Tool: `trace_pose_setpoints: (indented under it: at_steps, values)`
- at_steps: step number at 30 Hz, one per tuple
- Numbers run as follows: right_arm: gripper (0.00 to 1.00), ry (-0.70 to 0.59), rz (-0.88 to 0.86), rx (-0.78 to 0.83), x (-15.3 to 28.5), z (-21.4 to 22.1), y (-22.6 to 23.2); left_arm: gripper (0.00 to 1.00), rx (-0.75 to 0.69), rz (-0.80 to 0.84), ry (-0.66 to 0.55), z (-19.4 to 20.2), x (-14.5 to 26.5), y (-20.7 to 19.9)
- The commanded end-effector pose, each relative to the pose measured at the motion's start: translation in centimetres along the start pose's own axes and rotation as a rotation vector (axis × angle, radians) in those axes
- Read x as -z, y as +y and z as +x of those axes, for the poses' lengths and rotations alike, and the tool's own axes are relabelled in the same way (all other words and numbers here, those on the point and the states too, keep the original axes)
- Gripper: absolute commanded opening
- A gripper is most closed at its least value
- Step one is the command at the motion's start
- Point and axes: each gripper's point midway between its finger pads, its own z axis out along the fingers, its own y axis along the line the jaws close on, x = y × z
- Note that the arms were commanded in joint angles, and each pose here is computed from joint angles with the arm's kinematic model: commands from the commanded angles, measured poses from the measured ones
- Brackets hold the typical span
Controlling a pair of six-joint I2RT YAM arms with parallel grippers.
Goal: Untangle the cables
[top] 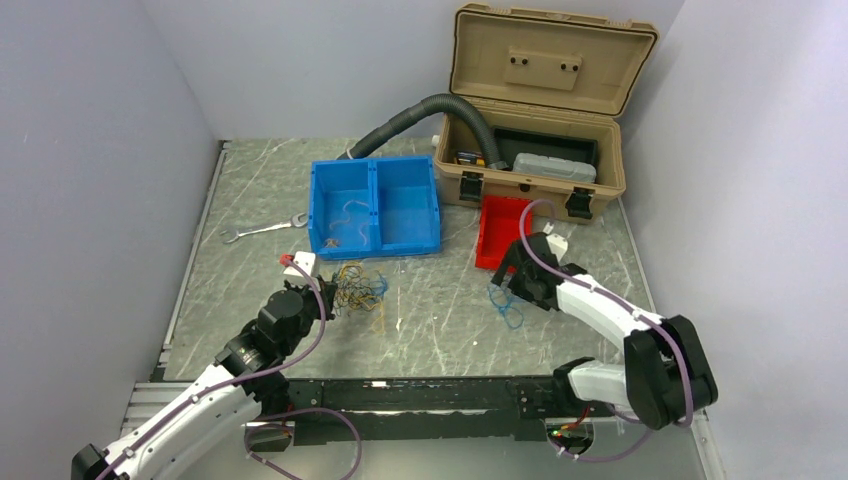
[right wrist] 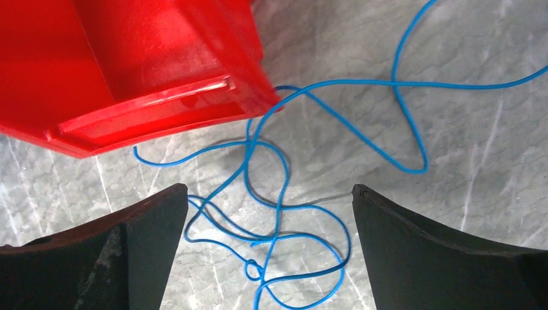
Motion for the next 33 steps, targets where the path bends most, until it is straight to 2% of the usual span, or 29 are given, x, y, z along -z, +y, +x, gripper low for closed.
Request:
trace_pose_setpoints:
  at_steps: [1, 9, 13, 15, 16, 20, 26, 30, 33]
  values:
    - [1.00, -0.032, 0.101, 0.053, 0.4, -0.4, 0.4, 0.00, 0.015, 0.008, -0.047, -1.5, -0.1, -0.4]
    - [1.00, 0.011, 0.200, 0.160, -0.8, 1.0, 0.7, 0.00, 0.018, 0.005, -0.049, -1.5, 0.0, -0.3]
    - [0.89, 0.041, 0.227, 0.234, -1.4, 1.8, 1.4, 0.00, 0.020, -0.003, -0.052, -1.6, 0.0, -0.2]
    - [0.75, 0.061, 0.204, 0.248, -1.8, 2.3, 1.9, 0.00, 0.022, -0.006, -0.052, -1.6, 0.0, -0.1]
    - [0.64, 0.076, 0.183, 0.255, -2.0, 2.6, 2.2, 0.00, 0.019, -0.003, -0.050, -1.6, 0.0, -0.2]
    - [0.01, 0.100, 0.082, 0.272, -1.6, 3.0, 4.0, 0.00, 0.020, -0.003, -0.051, -1.6, 0.0, -0.2]
    - [0.00, 0.132, -0.173, 0.333, 2.0, 3.2, 9.2, 0.00, 0.018, 0.001, -0.050, -1.6, 0.0, -0.2]
    - [0.00, 0.155, -0.394, 0.355, 6.4, 2.8, 13.3, 0.00, 0.018, -0.003, -0.049, -1.6, 0.0, -0.2]
    - [0.00, 0.117, -0.510, 0.350, 10.0, 1.3, 15.4, 0.00, 0.019, -0.004, -0.049, -1.6, 0.0, -0.2]
